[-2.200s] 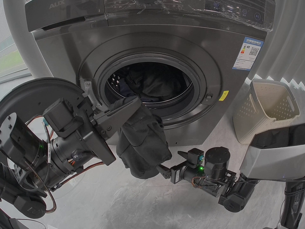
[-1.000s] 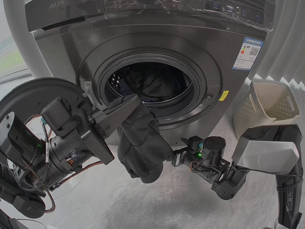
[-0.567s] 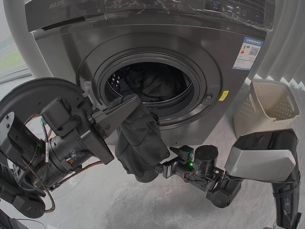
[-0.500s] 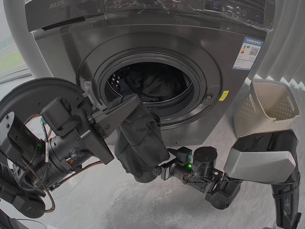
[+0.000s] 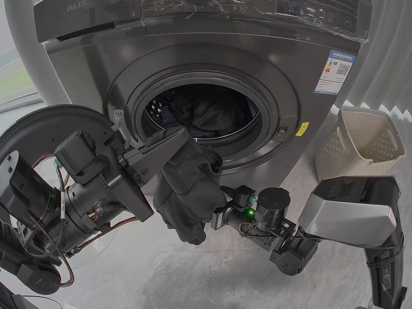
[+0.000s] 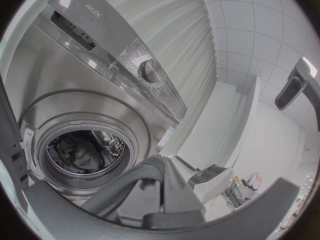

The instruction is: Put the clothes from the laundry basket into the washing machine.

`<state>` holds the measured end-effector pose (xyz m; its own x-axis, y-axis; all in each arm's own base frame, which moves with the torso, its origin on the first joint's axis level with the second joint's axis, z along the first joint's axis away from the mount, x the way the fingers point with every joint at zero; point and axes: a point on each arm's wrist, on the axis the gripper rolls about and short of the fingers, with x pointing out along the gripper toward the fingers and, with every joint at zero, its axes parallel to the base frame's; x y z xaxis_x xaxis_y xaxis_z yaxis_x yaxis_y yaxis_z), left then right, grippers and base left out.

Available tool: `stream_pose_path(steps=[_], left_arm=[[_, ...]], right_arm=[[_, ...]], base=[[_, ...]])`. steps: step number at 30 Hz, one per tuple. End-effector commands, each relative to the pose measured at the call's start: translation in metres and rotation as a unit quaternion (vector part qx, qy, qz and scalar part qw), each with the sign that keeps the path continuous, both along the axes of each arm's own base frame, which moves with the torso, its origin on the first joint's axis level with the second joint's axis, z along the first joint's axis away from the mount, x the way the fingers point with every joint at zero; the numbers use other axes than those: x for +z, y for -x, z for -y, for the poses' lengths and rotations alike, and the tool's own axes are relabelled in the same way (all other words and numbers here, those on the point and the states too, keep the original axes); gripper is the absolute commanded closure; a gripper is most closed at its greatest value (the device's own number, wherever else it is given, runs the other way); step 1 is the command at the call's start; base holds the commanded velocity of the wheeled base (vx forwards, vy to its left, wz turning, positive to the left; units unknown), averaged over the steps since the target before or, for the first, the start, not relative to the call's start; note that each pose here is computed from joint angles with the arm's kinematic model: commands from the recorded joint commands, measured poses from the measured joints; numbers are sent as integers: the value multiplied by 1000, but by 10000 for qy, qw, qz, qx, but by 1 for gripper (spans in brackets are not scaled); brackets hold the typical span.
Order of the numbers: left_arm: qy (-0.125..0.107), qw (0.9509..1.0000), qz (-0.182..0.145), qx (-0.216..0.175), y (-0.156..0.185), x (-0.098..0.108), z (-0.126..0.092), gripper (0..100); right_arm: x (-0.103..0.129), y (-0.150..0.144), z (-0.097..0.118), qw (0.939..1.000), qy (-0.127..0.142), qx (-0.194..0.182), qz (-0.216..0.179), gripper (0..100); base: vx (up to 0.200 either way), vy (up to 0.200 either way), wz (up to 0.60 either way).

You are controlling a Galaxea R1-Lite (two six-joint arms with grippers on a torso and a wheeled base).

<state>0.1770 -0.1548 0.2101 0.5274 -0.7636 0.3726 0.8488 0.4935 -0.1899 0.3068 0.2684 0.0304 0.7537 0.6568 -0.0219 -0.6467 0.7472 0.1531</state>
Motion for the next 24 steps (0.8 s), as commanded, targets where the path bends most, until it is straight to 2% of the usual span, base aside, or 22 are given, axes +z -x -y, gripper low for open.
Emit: stream_pose_path(steps=[1, 3, 4, 12, 16, 20, 24], left_arm=[[9, 10000, 8, -1, 0, 0, 0, 100], [9, 10000, 8, -1, 0, 0, 0, 100], [4, 10000, 2, -1, 0, 0, 0, 100], [4, 10000, 2, 7, 0, 0, 0, 100], [20, 10000, 6, 65, -2, 1, -2, 100], [38, 9997, 58, 251, -9, 3, -11, 100], [47, 9994, 71, 335, -12, 4, -13, 100]], right_arm=[[-1, -5, -2, 10000, -34, -40, 55, 0], [0, -7, -3, 9999, -59, -48, 83, 0], [0, -7, -4, 9999, -69, -48, 95, 100], [9, -9, 3, 9997, -135, -133, 160, 100], [26, -4, 21, 9994, -124, -271, 188, 100], [45, 7, 50, 9987, -6, -477, 184, 100], [61, 17, 67, 9980, -12, -584, 255, 100]], base=[[0, 0, 0], [0, 0, 0], [0, 0, 0], [0, 0, 0], [0, 0, 0], [0, 0, 0], [0, 0, 0]])
